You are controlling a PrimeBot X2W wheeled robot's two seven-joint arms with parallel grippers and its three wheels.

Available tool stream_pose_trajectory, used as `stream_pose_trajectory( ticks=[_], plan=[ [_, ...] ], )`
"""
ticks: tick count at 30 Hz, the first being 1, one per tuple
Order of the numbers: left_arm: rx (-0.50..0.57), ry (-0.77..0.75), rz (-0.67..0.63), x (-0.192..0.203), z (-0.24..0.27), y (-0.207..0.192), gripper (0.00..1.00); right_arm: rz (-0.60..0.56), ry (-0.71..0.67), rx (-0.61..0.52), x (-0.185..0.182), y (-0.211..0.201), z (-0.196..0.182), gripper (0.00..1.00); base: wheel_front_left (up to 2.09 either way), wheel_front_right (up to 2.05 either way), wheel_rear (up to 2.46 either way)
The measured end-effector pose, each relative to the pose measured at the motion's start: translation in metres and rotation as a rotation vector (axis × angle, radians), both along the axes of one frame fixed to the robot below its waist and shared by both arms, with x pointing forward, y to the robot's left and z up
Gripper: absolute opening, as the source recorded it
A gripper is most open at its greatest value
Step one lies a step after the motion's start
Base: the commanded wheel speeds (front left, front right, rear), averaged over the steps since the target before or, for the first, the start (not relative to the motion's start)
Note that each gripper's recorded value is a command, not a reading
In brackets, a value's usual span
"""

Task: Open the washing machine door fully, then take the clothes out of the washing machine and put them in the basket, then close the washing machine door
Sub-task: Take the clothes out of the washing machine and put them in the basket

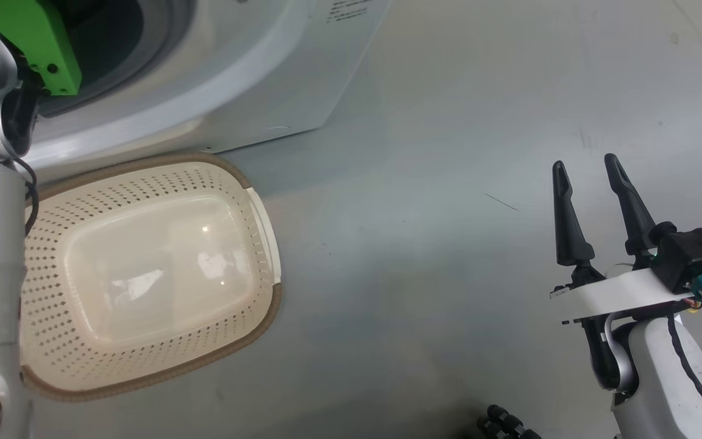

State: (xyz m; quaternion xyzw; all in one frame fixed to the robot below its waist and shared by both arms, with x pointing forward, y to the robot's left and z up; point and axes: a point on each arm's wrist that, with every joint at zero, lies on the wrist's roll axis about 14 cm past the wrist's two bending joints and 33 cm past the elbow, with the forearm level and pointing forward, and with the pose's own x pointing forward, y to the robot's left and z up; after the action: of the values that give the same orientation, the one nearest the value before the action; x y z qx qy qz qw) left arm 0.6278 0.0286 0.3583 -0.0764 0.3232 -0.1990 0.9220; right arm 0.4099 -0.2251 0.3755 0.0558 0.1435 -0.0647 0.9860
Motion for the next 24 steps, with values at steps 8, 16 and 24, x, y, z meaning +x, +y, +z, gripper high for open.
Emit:
stream_pose_trajectory(
  ticks=[8,16,24],
  plan=[
    [-0.002,0.027,0.01,0.014,-0.019,-0.009,1.0,-0.046,0.043,-0.027,-0.009,-0.016,-0.012,1.0,0.0,0.0,0.0],
    [0.038,0.04,0.043,0.016,-0.028,-0.001,0.0,-0.034,0.029,-0.024,-0.001,-0.016,-0.01,1.0,0.0,0.0,0.0],
    [0.071,-0.009,0.028,0.017,-0.025,-0.003,0.0,-0.044,0.007,-0.03,0.007,-0.021,-0.007,1.0,0.0,0.0,0.0]
  ],
)
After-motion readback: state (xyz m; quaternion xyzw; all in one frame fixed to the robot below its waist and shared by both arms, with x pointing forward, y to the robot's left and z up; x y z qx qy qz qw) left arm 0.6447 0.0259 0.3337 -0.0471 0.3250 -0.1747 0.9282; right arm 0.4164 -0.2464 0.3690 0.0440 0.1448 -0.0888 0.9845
